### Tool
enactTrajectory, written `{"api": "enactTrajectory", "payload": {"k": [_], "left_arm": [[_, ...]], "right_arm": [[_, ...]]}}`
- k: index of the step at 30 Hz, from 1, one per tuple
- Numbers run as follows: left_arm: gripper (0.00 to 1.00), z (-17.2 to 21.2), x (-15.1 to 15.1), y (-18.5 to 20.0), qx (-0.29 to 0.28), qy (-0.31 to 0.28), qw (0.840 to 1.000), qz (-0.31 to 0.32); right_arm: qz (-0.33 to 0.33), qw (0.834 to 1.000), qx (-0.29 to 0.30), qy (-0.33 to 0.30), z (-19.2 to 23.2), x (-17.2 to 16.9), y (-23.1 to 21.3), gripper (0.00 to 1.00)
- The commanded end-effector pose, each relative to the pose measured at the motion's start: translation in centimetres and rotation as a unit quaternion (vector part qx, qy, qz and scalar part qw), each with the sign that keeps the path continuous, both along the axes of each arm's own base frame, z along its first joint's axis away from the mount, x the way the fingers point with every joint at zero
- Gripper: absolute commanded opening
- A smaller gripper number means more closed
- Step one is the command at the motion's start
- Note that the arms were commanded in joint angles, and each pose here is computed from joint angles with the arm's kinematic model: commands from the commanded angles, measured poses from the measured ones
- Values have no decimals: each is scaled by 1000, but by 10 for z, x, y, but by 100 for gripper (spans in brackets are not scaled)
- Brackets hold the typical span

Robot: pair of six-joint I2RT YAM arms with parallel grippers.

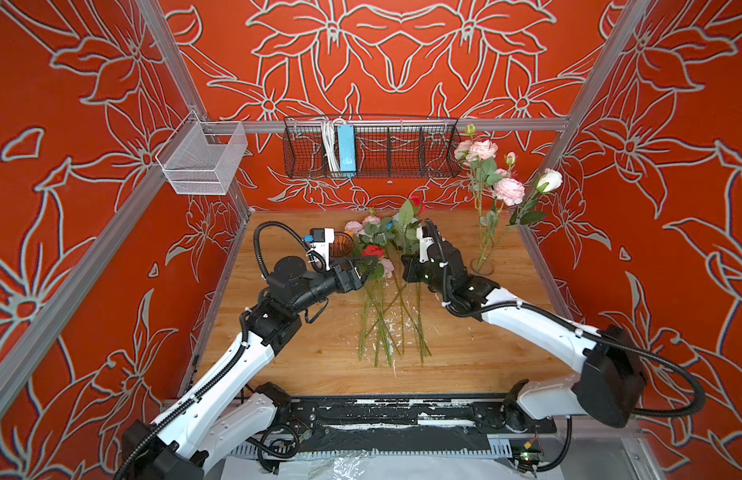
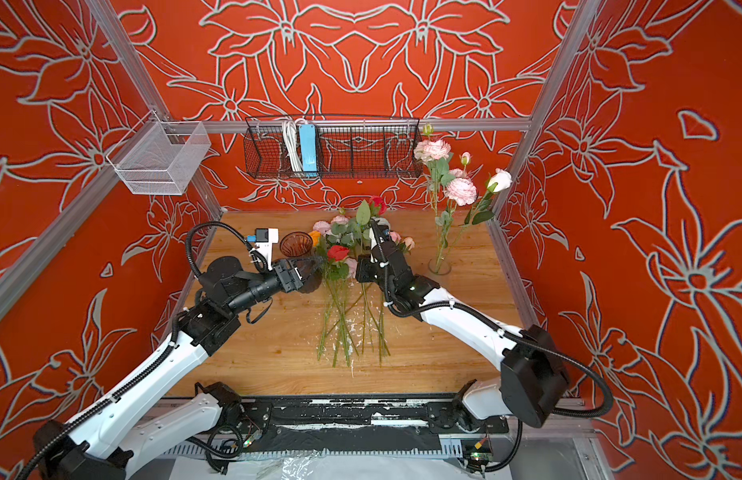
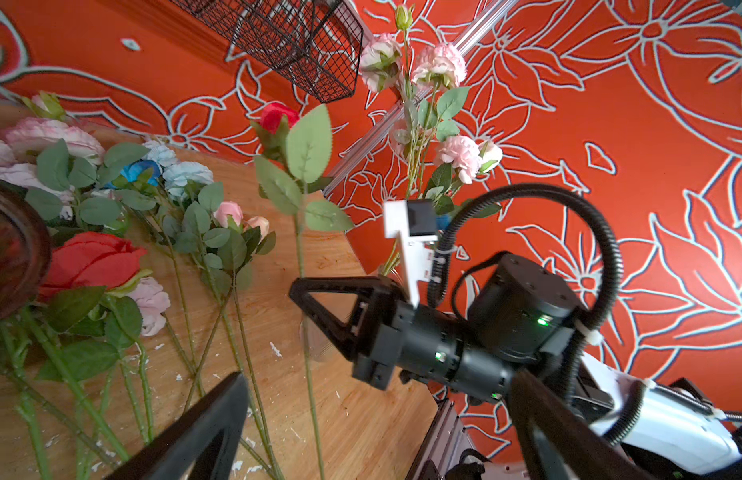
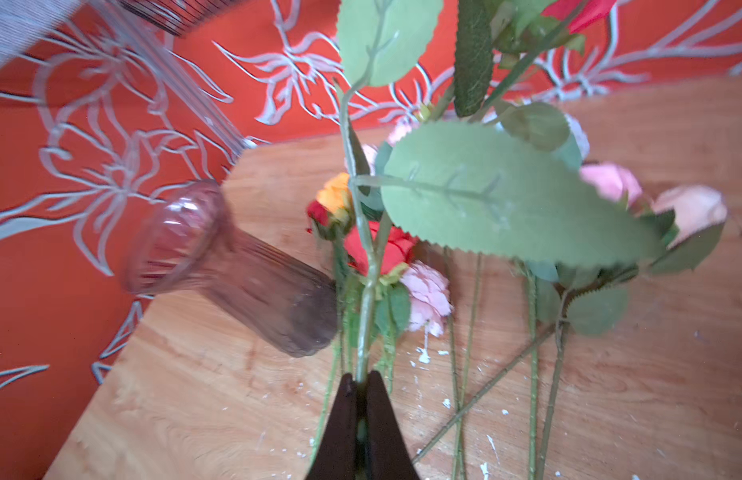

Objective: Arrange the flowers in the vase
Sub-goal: 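Lift the red rose high out of the bunch with the right gripper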

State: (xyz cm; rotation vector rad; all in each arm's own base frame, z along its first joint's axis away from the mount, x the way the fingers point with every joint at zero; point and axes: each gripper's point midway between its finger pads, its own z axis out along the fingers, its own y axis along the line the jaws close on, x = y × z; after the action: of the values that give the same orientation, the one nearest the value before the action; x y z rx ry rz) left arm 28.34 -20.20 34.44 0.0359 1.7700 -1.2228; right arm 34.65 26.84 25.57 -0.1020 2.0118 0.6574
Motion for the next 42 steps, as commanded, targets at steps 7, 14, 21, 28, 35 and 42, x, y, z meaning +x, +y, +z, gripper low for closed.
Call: {"api": "enactTrajectory", "payload": {"k": [7, 14, 21, 28, 35, 42], "left_arm": [[98, 35, -3, 31, -16, -71, 996, 47], [98, 34, 5, 45, -17, -73, 994, 75], [98, 36, 7, 46, -33, -68, 995, 65], [98, 37, 5, 44, -39, -68, 995, 58], [98, 40, 3, 44, -47, -67, 995, 53], [98, 41, 2, 43, -51, -67, 995, 49]], "right_arm": [[5, 986, -70, -152, 58, -36, -34, 0], [-44, 957, -87, -274, 134, -45, -64, 0], [-82, 920, -119, -365, 202, -57, -87, 0], [-128, 891, -99, -424, 254, -74, -113, 0], [-195, 851, -137, -468, 293, -73, -135, 0], [-256, 850, -105, -447, 283, -36, -181, 0]]}}
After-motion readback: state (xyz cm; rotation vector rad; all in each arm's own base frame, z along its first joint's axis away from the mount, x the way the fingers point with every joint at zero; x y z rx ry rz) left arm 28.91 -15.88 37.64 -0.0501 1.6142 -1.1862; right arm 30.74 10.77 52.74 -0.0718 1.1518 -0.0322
